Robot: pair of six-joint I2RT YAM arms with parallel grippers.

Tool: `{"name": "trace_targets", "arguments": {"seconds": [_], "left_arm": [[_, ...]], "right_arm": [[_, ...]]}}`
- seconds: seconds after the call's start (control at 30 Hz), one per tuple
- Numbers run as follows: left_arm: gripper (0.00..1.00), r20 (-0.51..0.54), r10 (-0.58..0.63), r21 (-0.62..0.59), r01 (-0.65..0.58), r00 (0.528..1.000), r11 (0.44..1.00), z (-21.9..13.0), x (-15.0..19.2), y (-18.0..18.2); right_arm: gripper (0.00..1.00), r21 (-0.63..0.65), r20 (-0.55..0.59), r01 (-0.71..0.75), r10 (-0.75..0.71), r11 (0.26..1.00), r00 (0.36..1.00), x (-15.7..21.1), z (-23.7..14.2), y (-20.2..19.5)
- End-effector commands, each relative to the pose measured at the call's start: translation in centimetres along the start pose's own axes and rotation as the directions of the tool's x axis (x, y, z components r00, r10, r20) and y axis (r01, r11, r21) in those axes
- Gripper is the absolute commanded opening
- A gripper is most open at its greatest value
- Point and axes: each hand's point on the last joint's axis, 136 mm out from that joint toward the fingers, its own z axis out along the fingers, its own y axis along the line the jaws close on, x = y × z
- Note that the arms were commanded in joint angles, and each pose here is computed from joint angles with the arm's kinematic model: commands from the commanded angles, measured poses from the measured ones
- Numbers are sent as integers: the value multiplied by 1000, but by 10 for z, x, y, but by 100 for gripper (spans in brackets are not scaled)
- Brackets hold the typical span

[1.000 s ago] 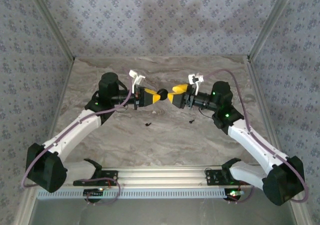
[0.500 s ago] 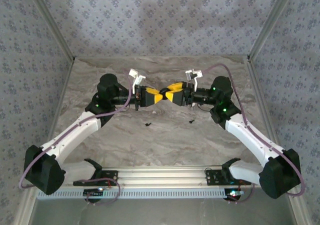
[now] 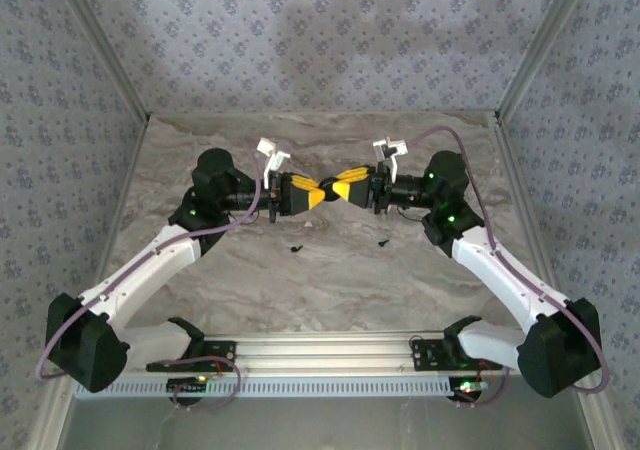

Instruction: Insert the wireless bluetooth earbuds into the charging case

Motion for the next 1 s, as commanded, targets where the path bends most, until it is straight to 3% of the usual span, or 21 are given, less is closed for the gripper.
{"name": "trace_targets", "arguments": {"seconds": [0.0,0.27,0.73,0.97], "left_arm": [[19,44,67,-26,-66,997,998,-1,-20,-5],[40,-14,73,-52,-73,997,996,-1,-13,-1],[47,-157,12,33,-7,987,999,8,9,-3],[44,-214,-6,65,20,977,998,12,18,-6]], "right_arm": [[17,-56,-36,31,-33,998,999,-2,1,18],[17,-1,-123,38,-38,999,992,14,-2,11],[17,-19,-194,43,-46,999,980,18,-5,15],[17,-30,-206,46,-51,998,977,16,-6,17]]}}
